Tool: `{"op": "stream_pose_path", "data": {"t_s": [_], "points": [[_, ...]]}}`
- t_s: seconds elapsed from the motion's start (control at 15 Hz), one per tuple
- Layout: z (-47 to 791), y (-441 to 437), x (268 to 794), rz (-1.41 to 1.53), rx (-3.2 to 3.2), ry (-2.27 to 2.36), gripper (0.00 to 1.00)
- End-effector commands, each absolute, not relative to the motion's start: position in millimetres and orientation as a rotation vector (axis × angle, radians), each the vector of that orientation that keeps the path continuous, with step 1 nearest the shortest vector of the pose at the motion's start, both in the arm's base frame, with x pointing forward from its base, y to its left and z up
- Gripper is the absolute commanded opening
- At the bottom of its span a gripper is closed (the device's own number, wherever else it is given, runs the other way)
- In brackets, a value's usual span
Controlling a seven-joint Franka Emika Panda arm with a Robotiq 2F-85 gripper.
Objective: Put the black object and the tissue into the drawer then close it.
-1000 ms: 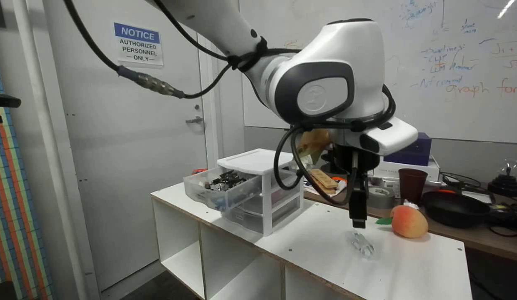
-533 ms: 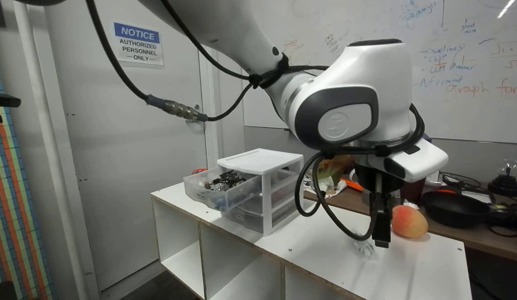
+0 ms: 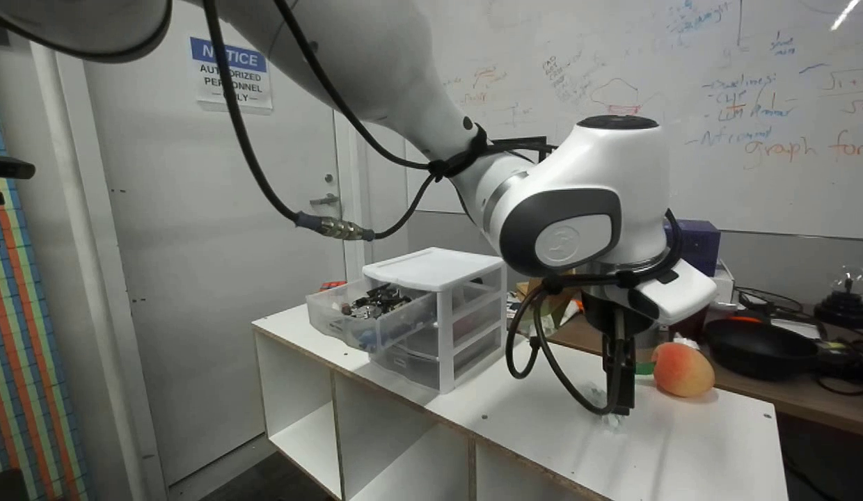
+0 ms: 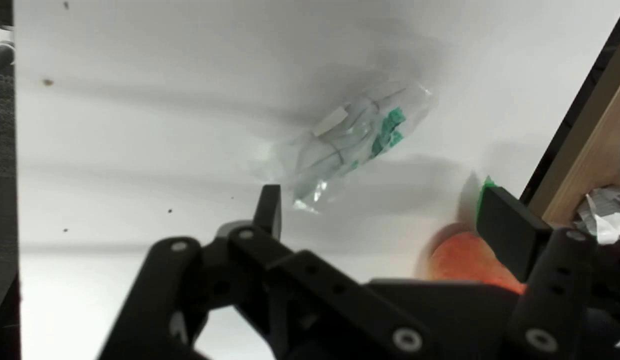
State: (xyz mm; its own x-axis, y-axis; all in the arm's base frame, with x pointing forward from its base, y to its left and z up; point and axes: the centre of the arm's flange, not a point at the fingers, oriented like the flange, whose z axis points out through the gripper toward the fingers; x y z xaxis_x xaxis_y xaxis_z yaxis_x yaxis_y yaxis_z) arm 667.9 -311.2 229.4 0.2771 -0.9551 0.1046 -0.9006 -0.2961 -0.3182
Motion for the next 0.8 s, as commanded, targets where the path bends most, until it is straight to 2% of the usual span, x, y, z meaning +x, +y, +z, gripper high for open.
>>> {"op": "stream_pose_path", "data": {"t_s": [0.0, 0.53, 0.6, 0.67, 0.73], "points": [[225, -304, 691, -0.395, -2.376, 1.664, 1.0], [208, -294, 666, -0.271, -2.402, 1.678, 1.0], [207, -293, 667, -0.261, -2.409, 1.67, 0.91], [207, -293, 667, -0.249, -2.414, 1.659, 0.74], [208, -291, 668, -0.24, -2.419, 1.649, 0.66]]}}
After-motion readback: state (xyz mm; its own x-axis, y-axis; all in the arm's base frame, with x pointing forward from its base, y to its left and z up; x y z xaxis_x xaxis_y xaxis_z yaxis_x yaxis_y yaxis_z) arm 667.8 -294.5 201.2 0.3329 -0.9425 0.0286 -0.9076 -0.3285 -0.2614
